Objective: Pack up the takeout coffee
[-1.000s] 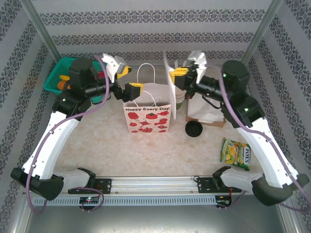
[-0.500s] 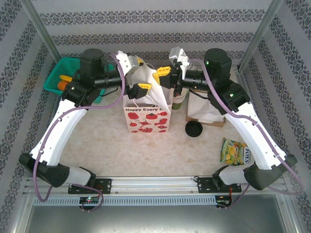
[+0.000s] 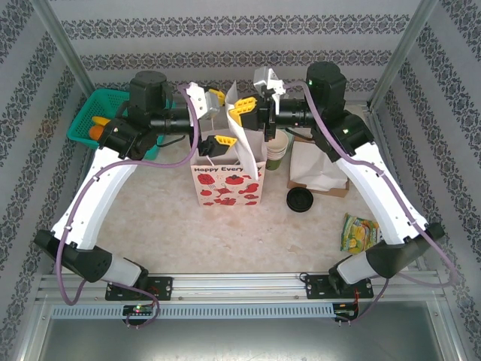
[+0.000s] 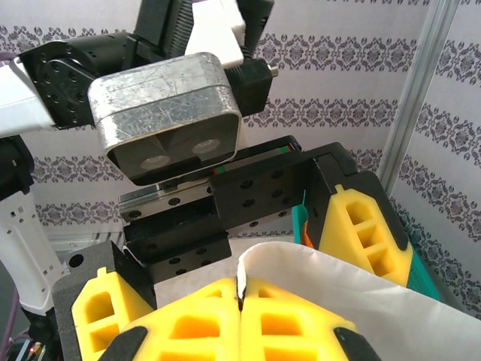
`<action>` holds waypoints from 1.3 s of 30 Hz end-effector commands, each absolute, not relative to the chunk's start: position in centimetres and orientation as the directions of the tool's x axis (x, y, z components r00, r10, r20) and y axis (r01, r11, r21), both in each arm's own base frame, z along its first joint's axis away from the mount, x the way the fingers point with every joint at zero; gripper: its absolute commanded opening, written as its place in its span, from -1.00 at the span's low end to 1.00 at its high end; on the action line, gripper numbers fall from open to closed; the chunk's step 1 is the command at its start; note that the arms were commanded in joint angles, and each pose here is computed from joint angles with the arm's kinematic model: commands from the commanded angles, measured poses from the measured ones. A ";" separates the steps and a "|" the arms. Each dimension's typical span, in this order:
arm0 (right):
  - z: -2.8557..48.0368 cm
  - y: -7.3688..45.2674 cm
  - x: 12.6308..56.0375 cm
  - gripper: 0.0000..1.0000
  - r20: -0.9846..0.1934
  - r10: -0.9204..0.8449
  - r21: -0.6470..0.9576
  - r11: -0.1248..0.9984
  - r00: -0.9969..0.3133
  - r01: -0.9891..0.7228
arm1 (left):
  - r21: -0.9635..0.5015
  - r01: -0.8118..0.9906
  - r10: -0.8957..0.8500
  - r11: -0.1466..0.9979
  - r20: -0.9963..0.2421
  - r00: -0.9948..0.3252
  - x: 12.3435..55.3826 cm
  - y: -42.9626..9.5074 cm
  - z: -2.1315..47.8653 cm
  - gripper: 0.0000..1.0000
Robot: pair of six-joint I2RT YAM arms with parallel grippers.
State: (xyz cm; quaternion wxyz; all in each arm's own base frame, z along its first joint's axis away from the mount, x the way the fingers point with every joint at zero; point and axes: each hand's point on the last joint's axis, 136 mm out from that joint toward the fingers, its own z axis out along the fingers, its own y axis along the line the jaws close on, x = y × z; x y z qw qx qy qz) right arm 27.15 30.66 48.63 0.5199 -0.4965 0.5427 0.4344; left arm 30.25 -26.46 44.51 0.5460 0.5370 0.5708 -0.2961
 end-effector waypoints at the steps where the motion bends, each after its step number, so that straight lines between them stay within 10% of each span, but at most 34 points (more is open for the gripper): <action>1: 49.7 30.7 26.7 -1.00 -0.994 -0.063 -0.097 0.061 0.094 -0.993 | 0.324 0.884 0.256 0.338 -0.935 0.244 31.3 -26.1 47.3 0.99; 12: 51.9 31.6 25.5 -1.00 -0.988 -0.009 -0.155 -0.052 0.156 -0.987 | 0.223 0.970 0.246 0.092 -0.950 0.195 29.9 -28.5 44.6 0.91; 30: 51.9 27.7 27.4 -1.00 -0.985 -0.037 -0.170 0.152 0.166 -0.974 | 0.204 0.964 0.332 0.172 -0.933 0.138 30.7 -26.9 41.8 -0.35; 31: 51.5 27.8 27.6 -0.93 -0.987 -0.044 -0.159 0.152 0.154 -0.975 | 0.203 0.964 0.329 0.172 -0.934 0.138 30.7 -27.0 41.9 -0.42; 35: 48.7 28.0 28.1 0.41 -0.992 -0.079 -0.109 0.113 0.100 -0.988 | 0.209 0.963 0.323 0.173 -0.935 0.145 30.6 -27.0 42.2 -0.84; 39: 46.1 28.5 29.6 0.96 -0.991 -0.121 -0.074 0.128 0.059 -0.989 | 0.212 0.963 0.324 0.163 -0.934 0.151 30.4 -26.9 42.3 -1.00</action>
